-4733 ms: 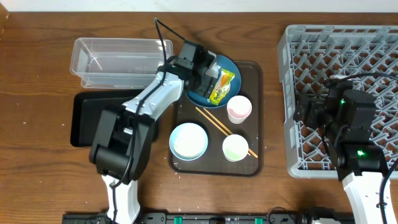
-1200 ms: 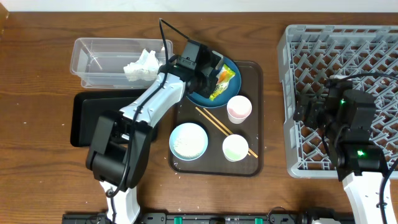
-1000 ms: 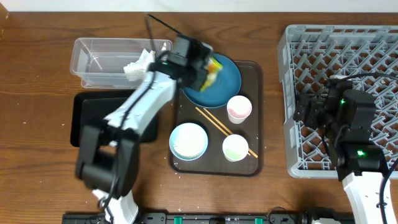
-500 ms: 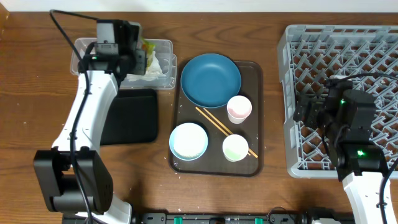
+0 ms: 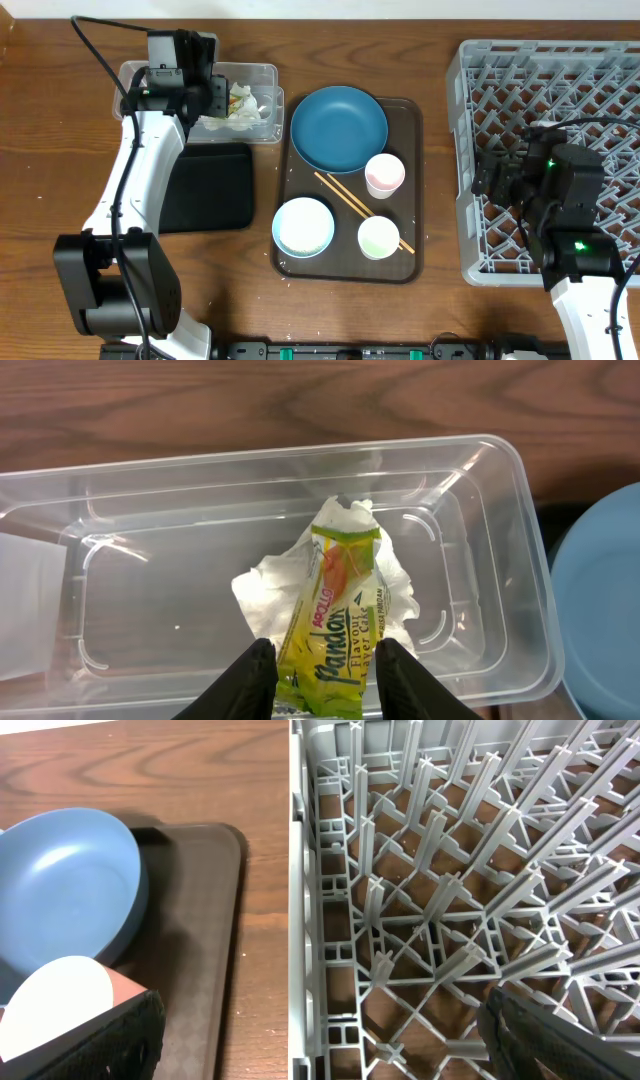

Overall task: Sort waste into correct bins and load items into the dishwasher rack
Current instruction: 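Carry the wrapper left and release it into the clear bin, then move the left gripper to the white paper cup and grasp it, then lift the white cup toward the right gripper and grasp it with right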

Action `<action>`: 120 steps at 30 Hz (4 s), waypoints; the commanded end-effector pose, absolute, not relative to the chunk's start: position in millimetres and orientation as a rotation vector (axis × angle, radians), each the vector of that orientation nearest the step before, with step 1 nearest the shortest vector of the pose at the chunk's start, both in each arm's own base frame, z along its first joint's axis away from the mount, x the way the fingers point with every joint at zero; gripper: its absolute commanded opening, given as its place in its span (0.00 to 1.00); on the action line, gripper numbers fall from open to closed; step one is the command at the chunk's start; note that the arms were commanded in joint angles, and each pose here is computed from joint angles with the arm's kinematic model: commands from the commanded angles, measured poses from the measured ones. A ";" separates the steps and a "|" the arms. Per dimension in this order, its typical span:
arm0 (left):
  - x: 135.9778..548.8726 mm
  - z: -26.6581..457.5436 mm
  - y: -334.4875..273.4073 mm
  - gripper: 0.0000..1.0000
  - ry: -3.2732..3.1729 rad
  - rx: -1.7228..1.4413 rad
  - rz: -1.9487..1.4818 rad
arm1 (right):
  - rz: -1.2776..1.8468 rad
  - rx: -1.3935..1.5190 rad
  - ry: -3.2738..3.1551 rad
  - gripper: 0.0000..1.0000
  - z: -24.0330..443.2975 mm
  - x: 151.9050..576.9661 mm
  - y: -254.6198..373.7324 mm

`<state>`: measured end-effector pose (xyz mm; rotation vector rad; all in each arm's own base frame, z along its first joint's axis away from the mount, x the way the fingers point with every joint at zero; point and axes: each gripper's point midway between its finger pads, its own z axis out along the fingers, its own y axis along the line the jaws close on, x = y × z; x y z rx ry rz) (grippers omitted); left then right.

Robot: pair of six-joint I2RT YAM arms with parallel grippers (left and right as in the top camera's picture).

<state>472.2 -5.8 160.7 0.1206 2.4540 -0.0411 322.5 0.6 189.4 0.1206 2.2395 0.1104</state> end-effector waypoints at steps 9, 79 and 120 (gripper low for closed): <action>444.9 146.5 -55.2 0.47 2.547 0.202 -0.343 | 0.115 0.118 2.215 0.99 200.7 325.6 3.3; 243.7 91.9 -253.7 0.06 2.930 0.719 -0.562 | 0.115 0.123 2.273 0.99 186.4 323.1 3.6; 299.3 251.8 -288.7 0.06 2.274 0.530 -2.006 | 1.181 -0.945 1.564 0.86 265.9 290.6 173.1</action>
